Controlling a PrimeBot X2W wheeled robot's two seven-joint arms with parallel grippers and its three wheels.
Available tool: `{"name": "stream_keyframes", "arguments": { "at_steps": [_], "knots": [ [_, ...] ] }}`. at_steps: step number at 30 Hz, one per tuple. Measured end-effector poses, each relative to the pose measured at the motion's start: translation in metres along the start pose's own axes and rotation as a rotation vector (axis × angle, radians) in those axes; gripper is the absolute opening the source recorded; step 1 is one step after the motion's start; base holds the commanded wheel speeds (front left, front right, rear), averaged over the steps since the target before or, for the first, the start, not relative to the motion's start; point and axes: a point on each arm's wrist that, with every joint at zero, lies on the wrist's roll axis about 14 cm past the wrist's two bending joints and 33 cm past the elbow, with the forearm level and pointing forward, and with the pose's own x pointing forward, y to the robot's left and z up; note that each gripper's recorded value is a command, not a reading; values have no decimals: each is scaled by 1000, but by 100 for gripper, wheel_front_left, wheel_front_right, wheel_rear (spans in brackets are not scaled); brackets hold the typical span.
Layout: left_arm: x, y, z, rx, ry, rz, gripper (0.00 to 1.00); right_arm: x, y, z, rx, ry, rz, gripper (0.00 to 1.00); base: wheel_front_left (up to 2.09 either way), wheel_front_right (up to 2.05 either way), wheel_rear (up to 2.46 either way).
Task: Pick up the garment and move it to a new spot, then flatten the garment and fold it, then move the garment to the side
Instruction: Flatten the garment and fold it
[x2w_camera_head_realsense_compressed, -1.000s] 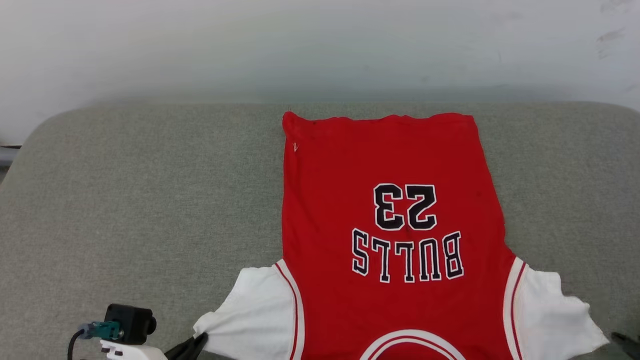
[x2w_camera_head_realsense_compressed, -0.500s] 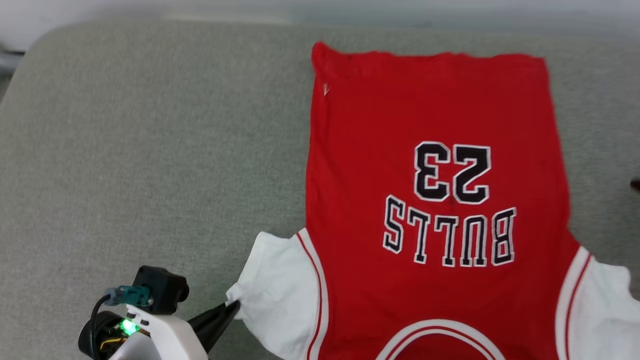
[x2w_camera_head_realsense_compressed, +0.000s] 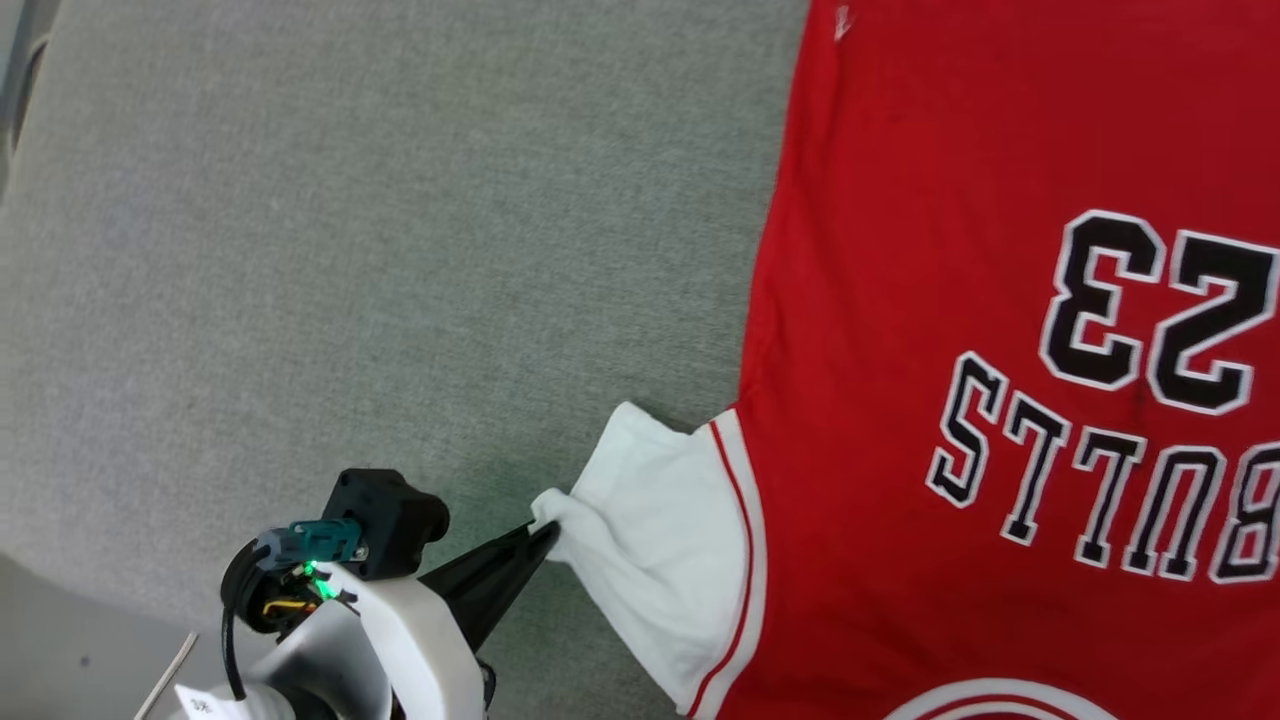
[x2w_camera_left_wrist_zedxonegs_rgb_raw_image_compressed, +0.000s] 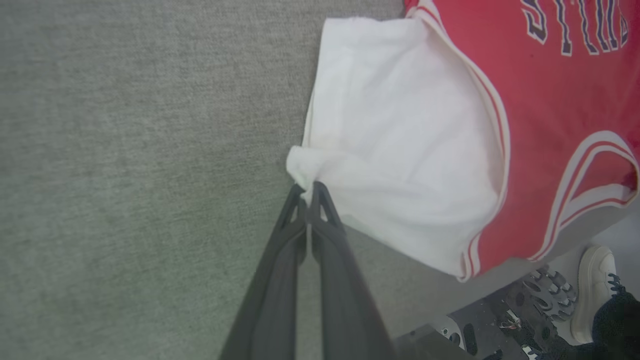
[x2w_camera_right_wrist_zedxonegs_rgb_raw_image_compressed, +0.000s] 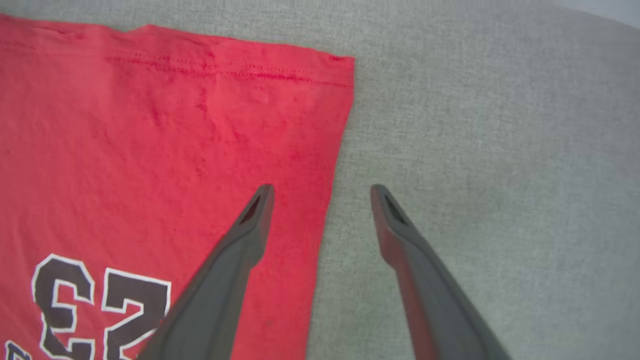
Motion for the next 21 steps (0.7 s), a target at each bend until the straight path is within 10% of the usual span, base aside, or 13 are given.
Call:
{"name": "stream_keyframes", "arguments": {
  "at_steps": [16, 18, 21],
  "knots": [
    [11, 19, -12, -57, 19, 63, 0, 83, 15, -13, -16, 155, -30, 100, 0, 0, 0],
    [11, 20, -11, -57, 18, 64, 0, 83, 17, -15, -30, 165, -29, 0, 0, 0, 0],
    [12, 20, -10, -55, 13, 63, 0, 82, 20, -21, -56, 180, -24, 0, 0, 0, 0]
  ]
}}
